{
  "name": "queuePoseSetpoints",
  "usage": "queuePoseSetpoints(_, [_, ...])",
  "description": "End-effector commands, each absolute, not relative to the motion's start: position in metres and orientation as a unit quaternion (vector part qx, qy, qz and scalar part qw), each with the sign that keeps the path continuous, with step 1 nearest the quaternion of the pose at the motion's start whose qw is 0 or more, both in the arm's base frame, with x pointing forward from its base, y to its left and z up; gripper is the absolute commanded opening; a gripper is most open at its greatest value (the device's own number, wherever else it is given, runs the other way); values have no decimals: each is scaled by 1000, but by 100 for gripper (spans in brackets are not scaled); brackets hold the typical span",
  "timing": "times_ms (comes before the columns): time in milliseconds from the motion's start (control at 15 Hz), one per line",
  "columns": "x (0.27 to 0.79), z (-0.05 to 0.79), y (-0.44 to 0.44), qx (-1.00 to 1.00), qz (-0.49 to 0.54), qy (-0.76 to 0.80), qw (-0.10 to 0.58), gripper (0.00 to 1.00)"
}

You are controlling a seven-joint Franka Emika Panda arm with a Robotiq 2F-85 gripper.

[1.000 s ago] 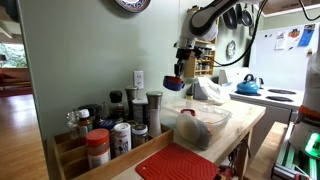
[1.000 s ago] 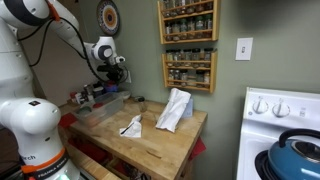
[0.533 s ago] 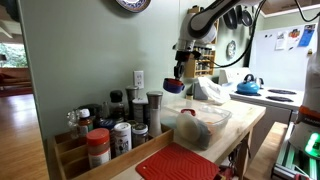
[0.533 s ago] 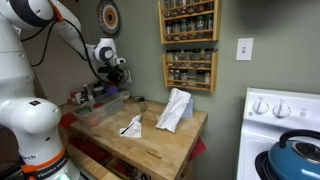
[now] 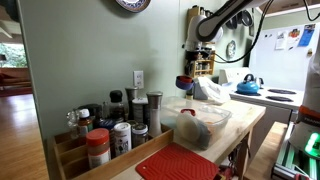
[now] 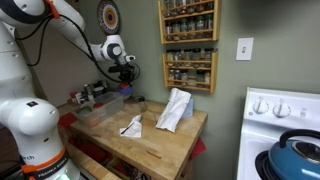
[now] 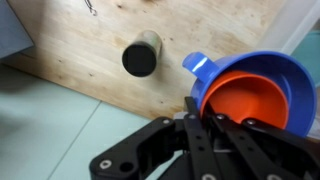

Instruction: Place the orange and the blue cups on the table

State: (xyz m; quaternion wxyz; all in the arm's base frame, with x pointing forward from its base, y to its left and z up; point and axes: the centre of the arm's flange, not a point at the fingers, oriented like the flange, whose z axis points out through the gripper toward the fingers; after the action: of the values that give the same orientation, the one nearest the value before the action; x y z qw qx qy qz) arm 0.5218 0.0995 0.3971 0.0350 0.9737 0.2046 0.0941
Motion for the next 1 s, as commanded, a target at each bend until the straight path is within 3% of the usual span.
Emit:
queuePoseSetpoints(0, [492, 367, 75, 973, 52, 214, 64, 2])
queuePoseSetpoints(467, [460, 302, 71, 973, -10, 217, 75, 2])
queuePoseSetpoints(933, [464, 263, 71, 981, 10, 182, 65, 2])
